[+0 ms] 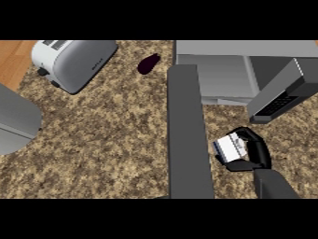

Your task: Pick up the milk, place it into the microwave and close the microwave

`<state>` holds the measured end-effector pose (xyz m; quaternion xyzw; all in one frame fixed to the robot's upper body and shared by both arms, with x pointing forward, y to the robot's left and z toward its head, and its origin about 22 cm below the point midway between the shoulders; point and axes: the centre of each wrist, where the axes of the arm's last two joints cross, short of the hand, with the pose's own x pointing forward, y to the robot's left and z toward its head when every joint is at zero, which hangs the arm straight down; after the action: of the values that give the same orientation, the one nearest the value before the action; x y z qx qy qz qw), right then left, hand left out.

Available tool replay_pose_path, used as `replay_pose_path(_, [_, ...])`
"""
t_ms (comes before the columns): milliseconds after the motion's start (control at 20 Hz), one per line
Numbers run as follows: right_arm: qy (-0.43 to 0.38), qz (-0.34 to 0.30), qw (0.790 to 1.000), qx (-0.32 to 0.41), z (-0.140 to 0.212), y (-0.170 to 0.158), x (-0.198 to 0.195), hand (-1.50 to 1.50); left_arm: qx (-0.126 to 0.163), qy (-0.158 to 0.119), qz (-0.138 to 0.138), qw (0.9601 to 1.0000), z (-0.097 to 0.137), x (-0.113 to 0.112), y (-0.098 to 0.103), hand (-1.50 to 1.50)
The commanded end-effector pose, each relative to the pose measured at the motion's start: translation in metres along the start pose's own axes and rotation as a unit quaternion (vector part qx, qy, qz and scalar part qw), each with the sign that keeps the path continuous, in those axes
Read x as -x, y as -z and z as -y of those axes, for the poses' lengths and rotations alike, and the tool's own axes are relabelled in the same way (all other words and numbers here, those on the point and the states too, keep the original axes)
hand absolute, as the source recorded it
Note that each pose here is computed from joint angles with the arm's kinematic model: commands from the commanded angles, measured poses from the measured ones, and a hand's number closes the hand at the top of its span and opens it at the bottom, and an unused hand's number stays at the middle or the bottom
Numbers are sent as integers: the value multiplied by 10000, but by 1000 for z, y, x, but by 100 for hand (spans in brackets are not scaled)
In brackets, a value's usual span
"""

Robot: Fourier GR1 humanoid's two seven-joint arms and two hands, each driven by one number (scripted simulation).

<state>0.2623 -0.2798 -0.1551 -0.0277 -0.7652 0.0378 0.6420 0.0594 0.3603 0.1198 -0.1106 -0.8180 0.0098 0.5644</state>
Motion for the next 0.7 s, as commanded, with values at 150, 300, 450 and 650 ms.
replay_pose_path(150, [-235, 640, 9977, -68, -26, 39, -16, 150, 133, 54, -63, 9999, 0, 3, 4, -150])
replay_pose_path(300, [-382, 782, 9962, -54, -30, 59, -27, 150, 71, 6, 25, 10000, 4, -9, 7, -150])
replay_pose_path(450, [-368, 800, 9961, 28, -25, 79, -39, 150, 96, 9, -99, 9999, -4, -6, -5, -150])
replay_pose_path(650, [-380, 700, 9968, -66, -23, 107, -59, 150, -8, 159, -35, 9999, 0, -10, -1, -150])
